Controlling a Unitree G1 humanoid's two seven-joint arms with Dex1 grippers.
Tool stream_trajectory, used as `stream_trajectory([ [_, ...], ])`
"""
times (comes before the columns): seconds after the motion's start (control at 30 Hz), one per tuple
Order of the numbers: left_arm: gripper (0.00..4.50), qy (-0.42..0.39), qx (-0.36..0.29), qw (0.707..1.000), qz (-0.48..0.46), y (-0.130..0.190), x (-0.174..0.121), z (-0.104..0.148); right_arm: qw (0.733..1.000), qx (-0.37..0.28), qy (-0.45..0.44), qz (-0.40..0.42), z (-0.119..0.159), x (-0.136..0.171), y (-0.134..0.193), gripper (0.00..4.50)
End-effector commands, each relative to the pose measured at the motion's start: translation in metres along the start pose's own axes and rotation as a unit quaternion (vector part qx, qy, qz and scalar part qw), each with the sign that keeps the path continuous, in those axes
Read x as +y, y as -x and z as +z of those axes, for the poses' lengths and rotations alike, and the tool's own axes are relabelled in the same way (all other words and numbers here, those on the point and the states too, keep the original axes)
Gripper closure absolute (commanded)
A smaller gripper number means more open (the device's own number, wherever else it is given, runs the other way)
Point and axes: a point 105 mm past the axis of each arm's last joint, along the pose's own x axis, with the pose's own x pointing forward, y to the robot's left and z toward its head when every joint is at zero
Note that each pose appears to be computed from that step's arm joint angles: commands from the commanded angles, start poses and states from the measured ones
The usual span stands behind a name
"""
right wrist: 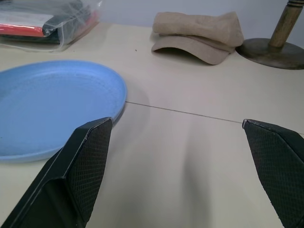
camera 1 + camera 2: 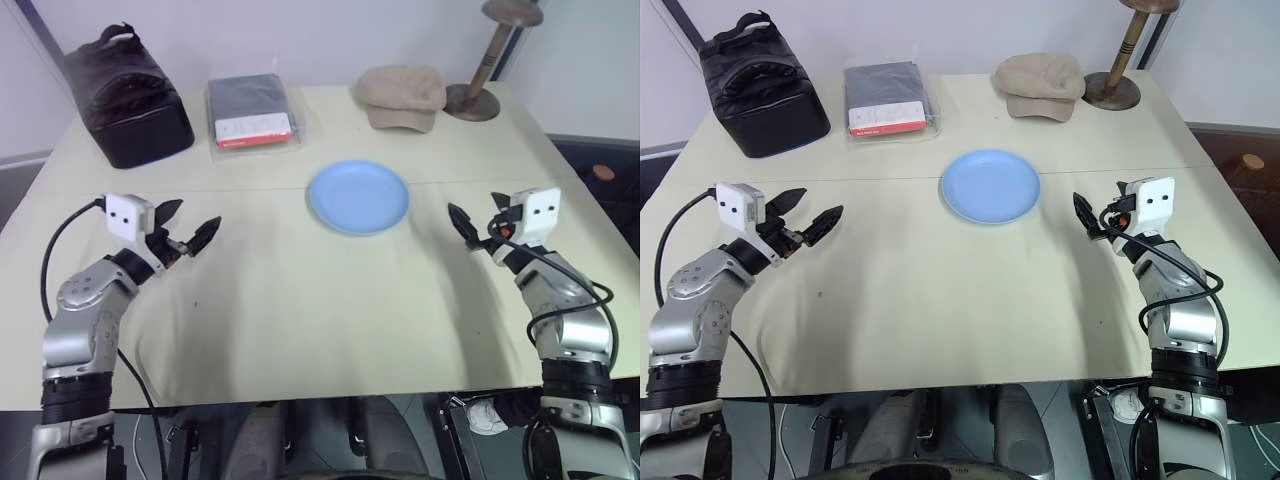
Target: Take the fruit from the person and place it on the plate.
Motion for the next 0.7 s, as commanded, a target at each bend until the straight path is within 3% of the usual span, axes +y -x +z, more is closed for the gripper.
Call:
stream_trajectory([
  [0.03,0.00,-0.022,-0.027,0.999,0.000,0.0005,0.0025,0.0184,1.000,-0.028,0.014,0.002,0.0165,0.0018,-0.0022,0.03],
  [0.7,0.00,-0.016,-0.031,0.999,0.007,0.0013,0.0044,0.0182,1.000,-0.025,0.015,0.001,0.0152,0.0008,-0.0027,0.03],
])
